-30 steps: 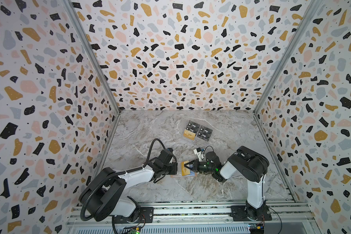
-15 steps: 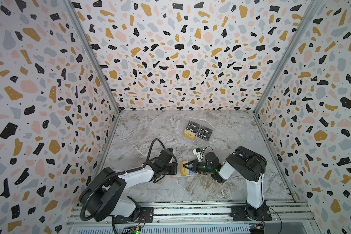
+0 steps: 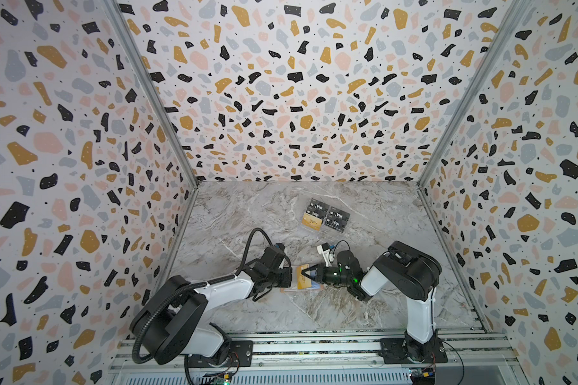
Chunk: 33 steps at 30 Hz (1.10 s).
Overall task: Insert credit cards into a card holder
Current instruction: Insert the credit card into the card slot.
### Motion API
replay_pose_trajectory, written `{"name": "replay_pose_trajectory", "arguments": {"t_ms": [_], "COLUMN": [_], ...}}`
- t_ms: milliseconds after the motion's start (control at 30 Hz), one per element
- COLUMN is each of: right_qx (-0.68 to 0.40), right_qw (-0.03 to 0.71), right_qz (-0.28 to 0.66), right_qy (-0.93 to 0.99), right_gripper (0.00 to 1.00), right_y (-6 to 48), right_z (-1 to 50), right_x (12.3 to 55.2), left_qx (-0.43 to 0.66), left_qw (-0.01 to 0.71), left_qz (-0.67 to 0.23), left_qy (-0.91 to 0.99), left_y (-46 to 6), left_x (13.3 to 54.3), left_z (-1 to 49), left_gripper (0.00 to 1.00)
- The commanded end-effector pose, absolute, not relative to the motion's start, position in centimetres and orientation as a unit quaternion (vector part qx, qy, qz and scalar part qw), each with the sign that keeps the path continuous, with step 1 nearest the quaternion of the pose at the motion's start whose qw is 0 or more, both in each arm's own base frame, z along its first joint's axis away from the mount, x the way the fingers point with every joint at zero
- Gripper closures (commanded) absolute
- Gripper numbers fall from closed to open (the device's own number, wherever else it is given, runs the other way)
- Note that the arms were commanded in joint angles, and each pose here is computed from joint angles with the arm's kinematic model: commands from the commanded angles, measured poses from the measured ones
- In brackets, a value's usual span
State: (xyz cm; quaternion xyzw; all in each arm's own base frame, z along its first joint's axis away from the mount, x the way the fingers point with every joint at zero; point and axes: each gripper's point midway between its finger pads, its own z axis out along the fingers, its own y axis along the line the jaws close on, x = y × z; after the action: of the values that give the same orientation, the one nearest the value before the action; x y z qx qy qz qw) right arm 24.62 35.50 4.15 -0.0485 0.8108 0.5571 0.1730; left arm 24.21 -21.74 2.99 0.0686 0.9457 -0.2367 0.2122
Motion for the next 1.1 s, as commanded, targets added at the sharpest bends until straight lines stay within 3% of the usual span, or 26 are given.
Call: {"name": "replay_pose_trajectory", "arguments": {"t_ms": [0, 1067], "right_qx": [-0.066, -0.018], "right_qw": [0.206, 0.178], "right_qz": [0.545, 0.565], "right_qy": [0.81, 0.805], "right_gripper": [1.0, 1.0], "right_y": [35.7, 35.6], "right_z": [5.6, 5.0], "right_x": [25.4, 24.8], "left_qx": [0.077, 0.077], "left_qw": [0.202, 0.202], "left_qz": [-0.228, -0.229], "left_qy": [0.949, 0.949], "left_y": [-21.3, -21.3], "left_x": [23.5, 23.5], "left_z": [2.6, 2.7], "left_gripper": [1.0, 1.0]}}
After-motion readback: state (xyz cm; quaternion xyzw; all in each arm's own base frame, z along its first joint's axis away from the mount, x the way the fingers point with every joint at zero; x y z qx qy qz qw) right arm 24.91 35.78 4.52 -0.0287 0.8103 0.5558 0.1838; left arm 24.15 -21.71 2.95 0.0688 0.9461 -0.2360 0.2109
